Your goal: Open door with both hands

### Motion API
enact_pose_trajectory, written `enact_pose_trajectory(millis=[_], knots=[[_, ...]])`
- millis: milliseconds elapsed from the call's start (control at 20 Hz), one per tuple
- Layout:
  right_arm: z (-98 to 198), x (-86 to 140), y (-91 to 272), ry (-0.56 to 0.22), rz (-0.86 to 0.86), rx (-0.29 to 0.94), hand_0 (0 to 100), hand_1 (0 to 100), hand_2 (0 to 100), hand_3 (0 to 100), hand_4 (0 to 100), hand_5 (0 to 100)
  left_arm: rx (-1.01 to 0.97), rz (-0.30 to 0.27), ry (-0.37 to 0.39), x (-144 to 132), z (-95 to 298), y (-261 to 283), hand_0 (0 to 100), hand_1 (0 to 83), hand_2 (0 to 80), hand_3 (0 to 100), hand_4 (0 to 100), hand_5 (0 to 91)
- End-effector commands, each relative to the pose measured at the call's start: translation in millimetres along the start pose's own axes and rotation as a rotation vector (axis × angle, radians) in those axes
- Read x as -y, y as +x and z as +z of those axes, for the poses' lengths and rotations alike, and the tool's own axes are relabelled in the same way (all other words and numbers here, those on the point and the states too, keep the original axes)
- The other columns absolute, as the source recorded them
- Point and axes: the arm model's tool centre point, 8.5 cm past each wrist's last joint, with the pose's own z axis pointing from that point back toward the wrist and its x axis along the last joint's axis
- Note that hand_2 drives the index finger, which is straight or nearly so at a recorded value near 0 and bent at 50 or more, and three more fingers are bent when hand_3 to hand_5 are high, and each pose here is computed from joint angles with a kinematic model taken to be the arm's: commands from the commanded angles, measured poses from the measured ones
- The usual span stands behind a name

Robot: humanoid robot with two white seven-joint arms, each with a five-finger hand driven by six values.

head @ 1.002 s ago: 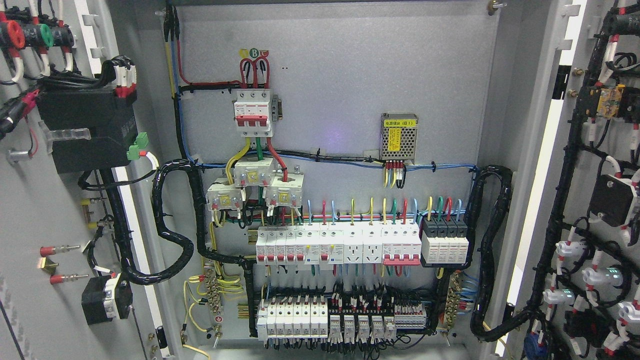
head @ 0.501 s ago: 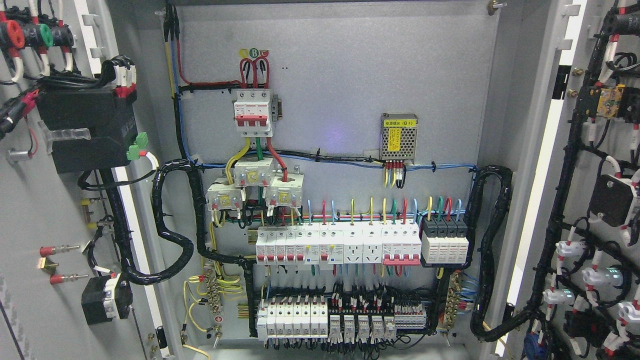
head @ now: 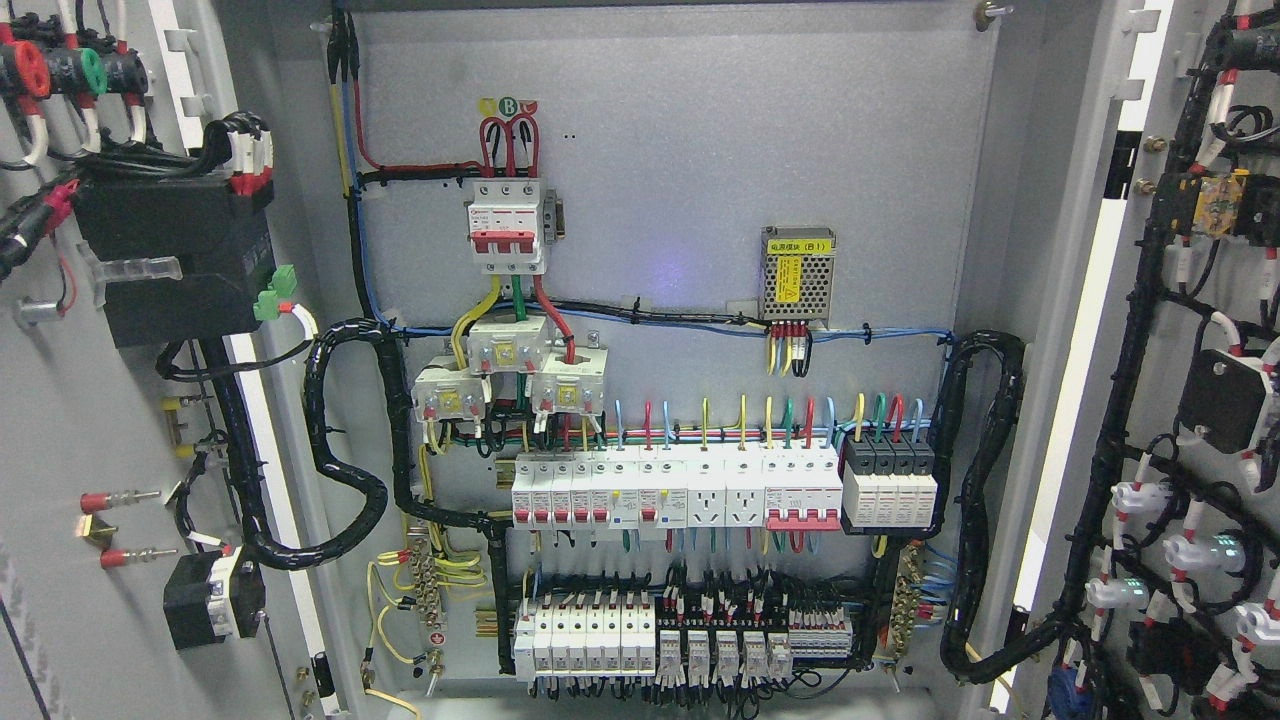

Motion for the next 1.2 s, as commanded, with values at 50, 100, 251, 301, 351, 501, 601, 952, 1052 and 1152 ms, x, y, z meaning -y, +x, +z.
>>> enact_pose_trajectory(millis=[50,100,251,301,351,501,601,952,1052,1152], knots=[[-1.9,15.3,7.8,-0.006,0.014,0.008,0,0,0,0,0,0,0.169,-0.041,0.018,-12.2,9.9,22.6,0,0.0,0.0,0,4,0.0],[-2.0,17.7,8.9,-0.006,0.024,0.009,0,0,0,0,0,0,0.17,-0.042,0.019,-12.9,10.0,22.9,0,0.0,0.0,0,4,0.0],[-1.1,26.5,10.5,-0.023,0.023,0.006,0,0,0,0,0,0,0.194,-0.049,0.033,-16.7,13.6,27.0,0,0.0,0.0,0,4,0.0],[-1.2,30.0,11.7,-0.035,0.013,0.01,0,0,0,0,0,0,0.201,-0.05,0.033,-16.5,15.8,28.4,0,0.0,0.0,0,4,0.0],[-0.7,33.7,12.7,-0.036,0.012,0.006,0,0,0,0,0,0,0.212,-0.054,0.034,-17.0,17.3,29.7,0,0.0,0.0,0,4,0.0],[1.3,39.4,14.9,-0.028,0.026,-0.006,0,0,0,0,0,0,0.228,-0.06,0.039,-18.0,20.2,32.5,0,0.0,0.0,0,4,0.0],[1.2,40.8,15.6,-0.03,0.024,-0.004,0,0,0,0,0,0,0.237,-0.063,0.053,-21.1,22.0,34.3,0,0.0,0.0,0,4,0.0],[4.3,49.1,14.8,-0.015,0.037,-0.023,0,0,0,0,0,0,0.233,-0.076,0.088,-39.4,27.0,38.9,0,0.0,0.0,0,4,0.0],[4.9,54.8,15.5,-0.029,0.025,-0.025,0,0,0,0,0,0,0.233,-0.078,0.097,-44.3,27.5,40.0,0,0.0,0.0,0,4,0.0],[6.6,60.1,14.9,-0.043,0.019,-0.031,0,0,0,0,0,0,0.233,-0.087,0.105,-50.6,28.4,41.7,0,0.0,0.0,0,4,0.0]])
